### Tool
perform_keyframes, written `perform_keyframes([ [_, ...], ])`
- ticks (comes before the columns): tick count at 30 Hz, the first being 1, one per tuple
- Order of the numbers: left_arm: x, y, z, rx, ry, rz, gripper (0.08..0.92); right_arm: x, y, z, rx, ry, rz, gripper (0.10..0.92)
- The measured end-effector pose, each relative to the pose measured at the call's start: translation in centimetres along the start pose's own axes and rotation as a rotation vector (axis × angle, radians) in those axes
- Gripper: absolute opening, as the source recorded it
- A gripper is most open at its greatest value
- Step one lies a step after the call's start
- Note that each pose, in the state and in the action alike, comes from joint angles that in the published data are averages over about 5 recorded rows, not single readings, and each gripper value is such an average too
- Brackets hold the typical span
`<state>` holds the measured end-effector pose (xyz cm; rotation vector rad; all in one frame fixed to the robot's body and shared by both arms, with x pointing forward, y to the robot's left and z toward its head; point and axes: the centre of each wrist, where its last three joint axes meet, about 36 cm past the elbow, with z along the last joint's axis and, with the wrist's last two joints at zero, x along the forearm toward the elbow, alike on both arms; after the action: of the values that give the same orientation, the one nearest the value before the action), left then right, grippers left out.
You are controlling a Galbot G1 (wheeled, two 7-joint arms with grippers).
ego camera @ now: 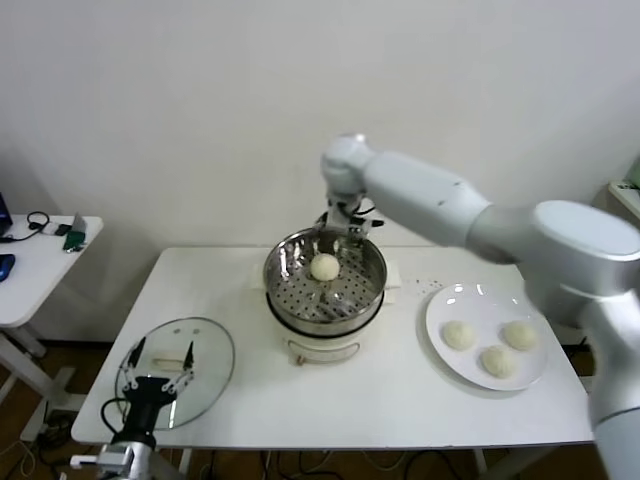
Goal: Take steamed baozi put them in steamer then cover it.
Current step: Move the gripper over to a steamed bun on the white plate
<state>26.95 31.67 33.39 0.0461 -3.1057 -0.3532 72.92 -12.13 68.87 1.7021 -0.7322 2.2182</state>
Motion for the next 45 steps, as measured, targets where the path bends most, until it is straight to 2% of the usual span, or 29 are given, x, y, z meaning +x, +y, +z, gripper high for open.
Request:
perform_keyframes([
  [10, 0.1, -0.1, -0.1, -0.003, -0.001, 0.01, 0.823, -0.1, 13.7, 5.7, -0.548, -0.059, 0.013, 0.823],
  [16, 0.1, -0.2, -0.3, -0.003, -0.003, 0.012, 0.823, -3.1, 21.5, 6.6, -0.779, -0.07, -0.052, 0.823],
  [21, 0.3, -0.2, -0.4, -0.004, 0.001, 0.012, 0.823, -6.4, 25.7, 6.2, -0.883, -0.082, -0.107, 0.823],
  [31, 0.7, -0.2, -0.3, 0.003, 0.012, -0.002, 0.823, -12.3, 30.0, 5.1, -0.988, -0.09, -0.173, 0.823],
  [45, 1.4, -0.3, 0.2, -0.002, 0.03, -0.004, 0.823, -17.0, 30.7, 4.0, -1.029, -0.106, -0.201, 0.823],
])
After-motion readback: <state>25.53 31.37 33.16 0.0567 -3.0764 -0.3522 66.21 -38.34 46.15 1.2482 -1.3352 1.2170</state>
